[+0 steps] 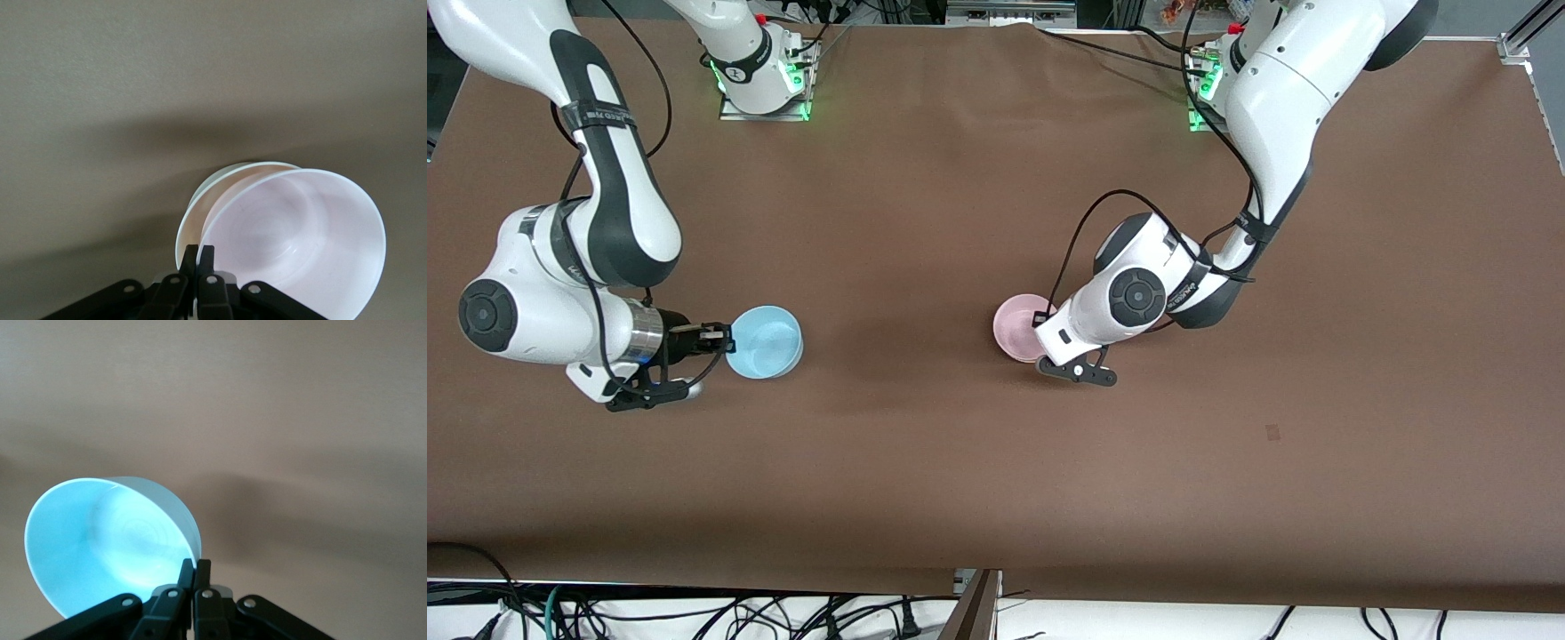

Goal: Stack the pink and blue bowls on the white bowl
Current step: 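Open the left gripper and lift away while the right gripper lifts the blue bowl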

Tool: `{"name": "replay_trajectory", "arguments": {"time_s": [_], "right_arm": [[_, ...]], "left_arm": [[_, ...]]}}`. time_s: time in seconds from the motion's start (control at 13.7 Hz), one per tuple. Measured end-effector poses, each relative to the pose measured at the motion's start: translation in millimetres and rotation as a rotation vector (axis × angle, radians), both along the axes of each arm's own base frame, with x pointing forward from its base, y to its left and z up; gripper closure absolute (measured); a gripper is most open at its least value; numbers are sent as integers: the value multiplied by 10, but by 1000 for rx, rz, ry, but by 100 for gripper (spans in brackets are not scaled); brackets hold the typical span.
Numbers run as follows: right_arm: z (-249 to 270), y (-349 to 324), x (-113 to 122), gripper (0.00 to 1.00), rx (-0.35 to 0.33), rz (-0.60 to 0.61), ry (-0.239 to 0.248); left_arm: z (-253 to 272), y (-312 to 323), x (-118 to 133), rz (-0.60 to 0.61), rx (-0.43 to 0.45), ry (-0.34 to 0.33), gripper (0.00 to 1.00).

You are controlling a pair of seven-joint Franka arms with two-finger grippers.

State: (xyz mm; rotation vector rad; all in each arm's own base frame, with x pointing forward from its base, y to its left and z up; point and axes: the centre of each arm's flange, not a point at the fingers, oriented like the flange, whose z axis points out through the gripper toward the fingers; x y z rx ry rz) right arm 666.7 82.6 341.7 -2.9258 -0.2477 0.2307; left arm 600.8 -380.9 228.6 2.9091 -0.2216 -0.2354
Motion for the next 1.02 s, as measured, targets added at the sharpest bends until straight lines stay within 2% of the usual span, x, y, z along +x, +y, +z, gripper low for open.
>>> {"name": "replay_trajectory", "arguments": {"time_s": [0.22,0.58,0.88,1.02], "right_arm": [[48,185,-18,98,16,29,2],[97,505,-67,98,65,17,16],[115,1008,-185,98,46,-56,50],[126,1328,-275,98,30,-93,63]], "left_arm": [[-3,-21,-11,3,2,0,93],[164,38,104,18,-5,-25,44],[714,172,163,17,26,-35,4],[1158,498,234,27,87,-38,0]]}}
